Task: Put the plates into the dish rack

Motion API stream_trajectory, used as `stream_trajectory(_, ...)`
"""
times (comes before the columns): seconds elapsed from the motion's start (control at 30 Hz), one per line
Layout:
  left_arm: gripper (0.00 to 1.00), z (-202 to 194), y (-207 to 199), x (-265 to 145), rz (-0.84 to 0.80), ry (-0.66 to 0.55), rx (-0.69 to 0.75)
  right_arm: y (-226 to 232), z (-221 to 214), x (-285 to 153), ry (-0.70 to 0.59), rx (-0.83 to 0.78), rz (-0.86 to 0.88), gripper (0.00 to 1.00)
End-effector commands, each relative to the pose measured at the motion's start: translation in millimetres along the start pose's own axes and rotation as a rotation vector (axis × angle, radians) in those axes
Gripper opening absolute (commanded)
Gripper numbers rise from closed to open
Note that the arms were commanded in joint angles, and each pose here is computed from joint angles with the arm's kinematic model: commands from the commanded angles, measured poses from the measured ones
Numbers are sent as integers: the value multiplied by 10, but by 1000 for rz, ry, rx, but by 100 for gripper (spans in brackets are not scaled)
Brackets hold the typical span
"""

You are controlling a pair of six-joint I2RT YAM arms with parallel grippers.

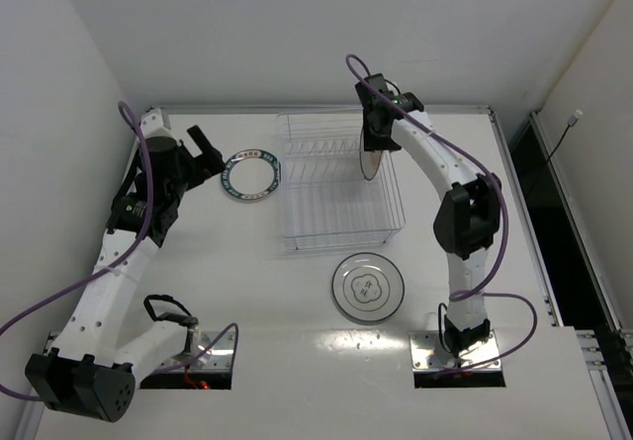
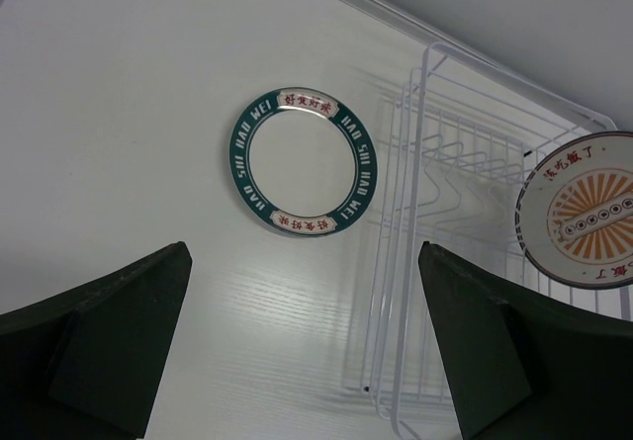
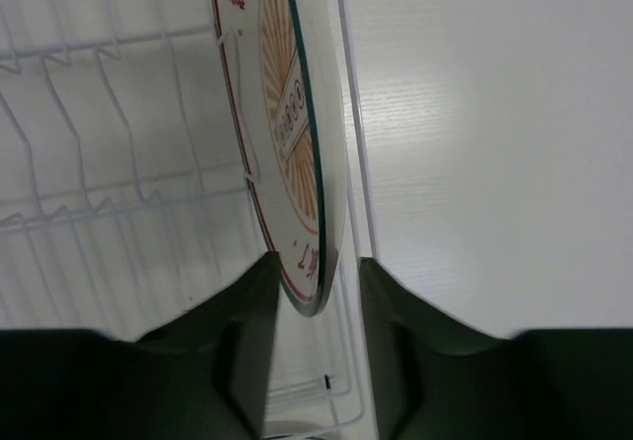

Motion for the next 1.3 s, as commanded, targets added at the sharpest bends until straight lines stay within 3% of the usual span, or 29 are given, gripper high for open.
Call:
stream_trajectory(0.0, 100, 137, -7, -104, -11, -64, -6, -54, 100, -266, -10, 37, 75, 42)
stream_trajectory(0.23, 100, 66, -34, -82, -35, -43, -8, -539, 318, -1023, -94, 120, 120, 80)
stream_trajectory(0.33, 100, 51, -18, -93, -26, -47, -8, -901, 132, -1337, -124, 182, 222, 91)
stream_trajectory(0.37, 100, 51, -18, -93, -26, -47, -8, -1110, -95, -1158, -58, 209, 200, 93)
stream_trajectory(0.4, 100, 30, -32, -101, -31, -36, -3, -1247, -204, -1392, -88, 241, 313, 93)
stream_trajectory(0.43, 100, 30, -32, -101, -31, -36, -3, -1347, -327, -1362, -76, 264, 344, 93)
stream_trajectory(0.63, 100, 0, -24, -88, -28, -28, 0, -1553, -1695, -735, 295, 385, 592, 84)
stream_trajectory(0.7, 100, -33, -40, -72, -30, -9, 7, -1636, -1915, -565, 359, 414, 654, 78)
stream_trajectory(0.97, 100, -58, -68, -52, -43, 7, 13, -1754, -2496, -254, 507, 440, 688, 70)
stream_trajectory(1.03, 100, -58, -68, -52, -43, 7, 13, -1738, -2737, -194, 597, 462, 710, 67)
stream_trajectory(1.27, 100, -84, -65, -30, -37, 23, 18, -1699, -2899, -144, 620, 459, 724, 59)
Point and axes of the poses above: each gripper's point midway between its finger pads, its own x axis out along the fingers, its own y axis along the line the jaws close on, z = x × y, the point moved 10 cm from there along -x, back along the fingers, and after that the axes turned 10 degrees about x, right-handed, at the moved point
